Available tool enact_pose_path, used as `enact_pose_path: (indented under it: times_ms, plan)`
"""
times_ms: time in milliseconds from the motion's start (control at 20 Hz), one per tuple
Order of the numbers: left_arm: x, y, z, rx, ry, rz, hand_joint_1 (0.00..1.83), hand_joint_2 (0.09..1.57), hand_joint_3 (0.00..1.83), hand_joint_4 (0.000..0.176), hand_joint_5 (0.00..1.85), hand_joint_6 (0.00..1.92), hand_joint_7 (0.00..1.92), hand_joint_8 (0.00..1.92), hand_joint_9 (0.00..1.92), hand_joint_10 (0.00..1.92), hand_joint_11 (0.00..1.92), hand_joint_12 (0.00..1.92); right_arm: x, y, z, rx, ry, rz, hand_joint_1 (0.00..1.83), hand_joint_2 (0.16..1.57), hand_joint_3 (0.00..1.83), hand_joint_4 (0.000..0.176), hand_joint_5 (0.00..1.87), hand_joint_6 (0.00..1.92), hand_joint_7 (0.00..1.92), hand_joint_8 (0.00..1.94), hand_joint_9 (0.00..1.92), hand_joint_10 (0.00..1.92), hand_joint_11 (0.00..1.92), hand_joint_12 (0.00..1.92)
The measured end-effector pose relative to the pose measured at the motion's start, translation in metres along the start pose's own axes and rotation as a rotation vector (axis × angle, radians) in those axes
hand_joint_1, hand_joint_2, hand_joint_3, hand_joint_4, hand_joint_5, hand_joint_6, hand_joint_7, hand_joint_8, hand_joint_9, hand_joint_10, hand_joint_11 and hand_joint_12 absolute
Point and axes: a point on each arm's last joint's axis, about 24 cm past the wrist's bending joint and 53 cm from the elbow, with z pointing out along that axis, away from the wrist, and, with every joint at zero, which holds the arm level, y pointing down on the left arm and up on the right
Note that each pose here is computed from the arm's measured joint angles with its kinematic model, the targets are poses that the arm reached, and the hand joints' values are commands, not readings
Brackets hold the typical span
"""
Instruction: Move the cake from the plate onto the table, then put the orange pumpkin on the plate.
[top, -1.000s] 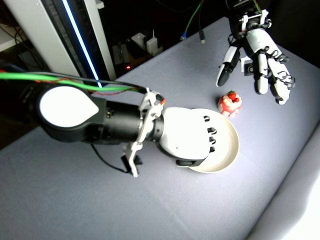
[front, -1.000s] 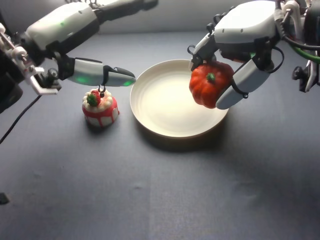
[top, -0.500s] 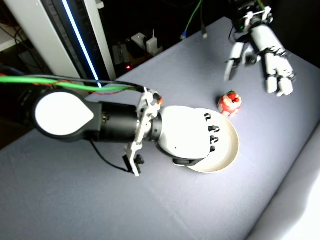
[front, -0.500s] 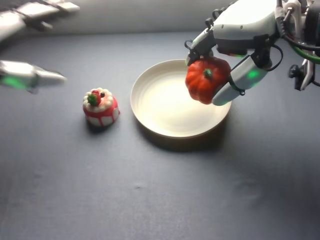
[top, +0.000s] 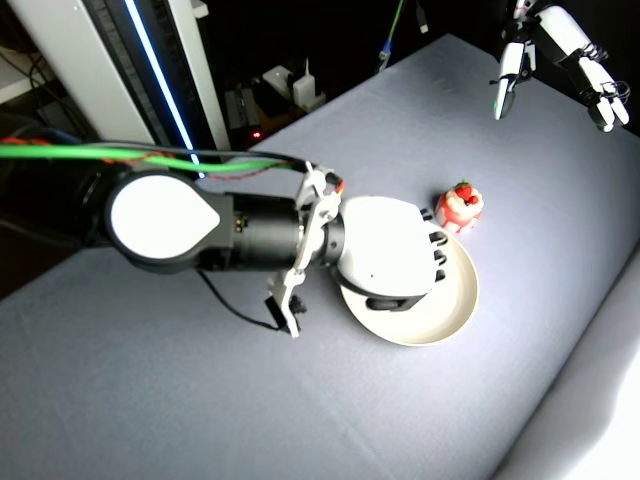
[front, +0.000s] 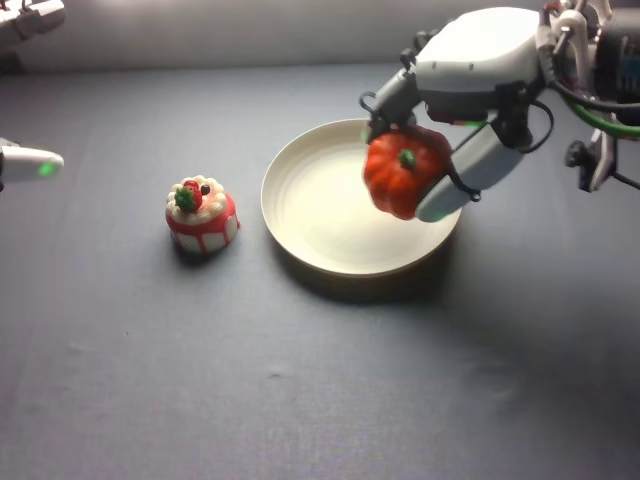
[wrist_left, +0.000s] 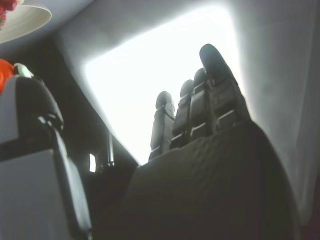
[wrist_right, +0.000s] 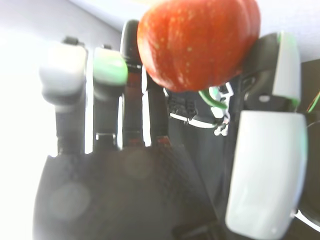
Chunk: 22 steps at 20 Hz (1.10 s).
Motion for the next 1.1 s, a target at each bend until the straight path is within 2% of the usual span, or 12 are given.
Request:
enact_pose_path:
  times_ms: [100, 150, 200, 250, 400, 500, 600, 650, 700, 800, 900, 1100]
  plan:
    - [0.002, -0.005, 0.000, 0.018, 0.000, -0.008, 0.94, 0.97, 0.00, 0.132, 0.12, 0.01, 0.00, 0.00, 0.00, 0.00, 0.00, 0.56, 0.000, -0.001, 0.000, 0.003, -0.001, 0.001, 1.15, 1.12, 0.00, 0.000, 0.95, 1.03, 1.03, 1.94, 1.18, 1.92, 1.30, 1.92]
    - [0.005, -0.006, 0.000, 0.023, 0.010, -0.001, 0.95, 0.98, 0.00, 0.123, 0.13, 0.01, 0.00, 0.00, 0.00, 0.00, 0.00, 0.47, -0.001, -0.002, 0.000, 0.002, -0.002, 0.002, 1.20, 1.16, 0.00, 0.000, 0.84, 1.10, 0.96, 1.37, 0.83, 1.48, 0.75, 1.76]
    - [0.005, -0.007, 0.000, 0.028, 0.013, 0.001, 0.95, 0.96, 0.00, 0.136, 0.15, 0.01, 0.00, 0.00, 0.00, 0.00, 0.00, 0.43, 0.000, -0.005, 0.000, 0.004, -0.006, 0.021, 1.20, 1.15, 0.00, 0.000, 0.81, 1.19, 1.00, 1.06, 0.76, 1.18, 0.58, 1.60]
    - [0.005, -0.008, 0.000, 0.032, 0.011, -0.001, 0.94, 0.96, 0.00, 0.128, 0.14, 0.00, 0.00, 0.00, 0.00, 0.00, 0.00, 0.46, 0.000, -0.008, 0.000, 0.009, -0.009, 0.040, 1.24, 1.14, 0.00, 0.000, 0.89, 0.94, 0.97, 1.24, 0.74, 1.55, 0.65, 1.86]
    - [0.005, -0.008, 0.000, 0.034, 0.008, -0.003, 0.98, 0.96, 0.00, 0.101, 0.08, 0.00, 0.00, 0.00, 0.00, 0.00, 0.00, 0.41, -0.004, -0.010, -0.003, 0.003, -0.032, 0.057, 1.09, 1.12, 0.00, 0.000, 0.96, 1.01, 0.82, 0.41, 0.64, 0.64, 0.27, 1.30]
    - [0.006, -0.010, 0.000, 0.039, 0.013, 0.000, 0.99, 0.96, 0.00, 0.131, 0.08, 0.00, 0.00, 0.00, 0.00, 0.00, 0.00, 0.46, -0.015, -0.006, -0.007, -0.013, -0.073, 0.085, 1.12, 0.96, 0.00, 0.000, 0.80, 0.33, 0.72, 0.06, 0.56, 0.17, 0.08, 1.26]
    - [0.006, -0.010, 0.000, 0.040, 0.014, 0.000, 1.01, 0.94, 0.00, 0.162, 0.12, 0.02, 0.00, 0.00, 0.00, 0.00, 0.00, 0.49, -0.020, -0.009, -0.013, -0.011, -0.086, 0.104, 1.02, 0.92, 0.00, 0.017, 0.72, 0.07, 0.57, 0.00, 0.46, 0.03, 0.00, 1.18]
    - [0.008, -0.009, 0.000, 0.039, 0.014, -0.003, 0.99, 0.94, 0.00, 0.159, 0.13, 0.01, 0.00, 0.00, 0.00, 0.00, 0.00, 0.59, -0.021, -0.009, -0.016, -0.011, -0.088, 0.104, 1.00, 0.92, 0.00, 0.105, 0.69, 0.03, 0.49, 0.00, 0.39, 0.00, 0.00, 1.12]
    - [0.009, -0.009, 0.000, 0.039, 0.014, -0.008, 0.97, 0.94, 0.00, 0.155, 0.13, 0.01, 0.00, 0.00, 0.00, 0.00, 0.00, 0.61, -0.023, -0.008, -0.017, -0.017, -0.094, 0.116, 0.97, 0.89, 0.00, 0.133, 0.66, 0.01, 0.44, 0.00, 0.38, 0.00, 0.00, 1.05]
    - [0.015, -0.009, 0.001, 0.042, 0.032, -0.002, 0.97, 0.97, 0.00, 0.152, 0.12, 0.00, 0.00, 0.00, 0.00, 0.00, 0.00, 0.53, -0.025, -0.003, -0.017, -0.037, -0.105, 0.139, 0.94, 0.77, 0.00, 0.131, 0.57, 0.00, 0.41, 0.00, 0.34, 0.00, 0.00, 1.02]
    - [0.017, -0.008, 0.001, 0.041, 0.034, -0.002, 0.97, 0.98, 0.00, 0.144, 0.12, 0.00, 0.00, 0.00, 0.00, 0.00, 0.00, 0.57, -0.023, 0.001, -0.013, -0.050, -0.101, 0.136, 0.92, 0.75, 0.00, 0.171, 0.58, 0.01, 0.41, 0.00, 0.35, 0.00, 0.00, 0.97]
    - [0.023, -0.004, 0.004, 0.043, 0.036, -0.013, 1.02, 0.95, 0.00, 0.175, 0.14, 0.00, 0.00, 0.00, 0.00, 0.00, 0.00, 0.42, -0.017, 0.015, -0.004, -0.087, -0.090, 0.142, 0.89, 0.77, 0.00, 0.176, 0.44, 0.00, 0.19, 0.00, 0.21, 0.00, 0.00, 0.82]
